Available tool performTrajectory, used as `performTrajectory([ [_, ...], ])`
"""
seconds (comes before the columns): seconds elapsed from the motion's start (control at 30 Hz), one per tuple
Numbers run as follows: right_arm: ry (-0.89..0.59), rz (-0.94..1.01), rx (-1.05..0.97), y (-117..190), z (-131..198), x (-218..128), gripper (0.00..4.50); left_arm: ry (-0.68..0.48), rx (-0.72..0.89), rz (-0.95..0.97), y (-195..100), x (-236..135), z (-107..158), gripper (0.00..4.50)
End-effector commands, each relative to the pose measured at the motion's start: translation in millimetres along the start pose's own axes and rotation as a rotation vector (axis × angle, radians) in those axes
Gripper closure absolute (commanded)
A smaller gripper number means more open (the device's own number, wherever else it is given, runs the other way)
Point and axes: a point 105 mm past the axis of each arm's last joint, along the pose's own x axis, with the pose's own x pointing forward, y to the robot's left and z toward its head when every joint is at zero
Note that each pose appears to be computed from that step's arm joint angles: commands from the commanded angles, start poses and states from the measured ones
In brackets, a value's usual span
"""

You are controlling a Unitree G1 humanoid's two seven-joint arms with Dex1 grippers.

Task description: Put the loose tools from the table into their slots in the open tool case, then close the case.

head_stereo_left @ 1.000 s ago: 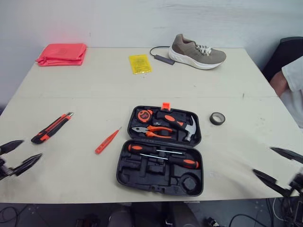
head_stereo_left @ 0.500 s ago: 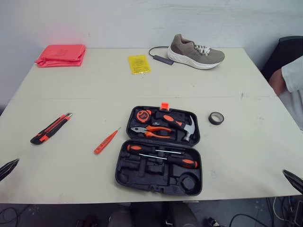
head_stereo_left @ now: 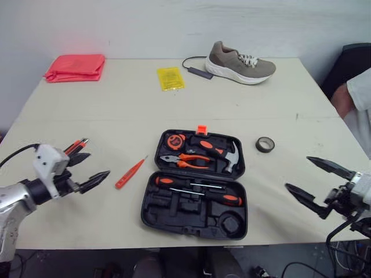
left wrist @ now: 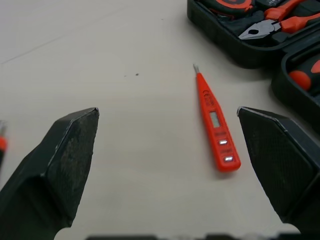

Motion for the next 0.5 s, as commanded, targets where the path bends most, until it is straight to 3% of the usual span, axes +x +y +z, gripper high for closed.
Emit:
performTrajectory([
  [0.03, -0.098, 0.062, -0.008, 17.6, 19.6, 19.9, 0.03, 0.043, -0.009, -0.023, -15.9, 13.6, -1.5, 0.00],
  [0.23, -0.178, 0.156, -0.004, 36.4, 29.0, 32.7, 0.03, 0.113, -0.005, -0.002, -28.7, 38.4, -10.2, 0.00],
  [0.5, -0.177, 0.187, 0.023, 46.0, 29.2, 36.0, 0.03, 0.197, -0.036, 0.018, -31.5, 50.5, -29.0, 0.00],
])
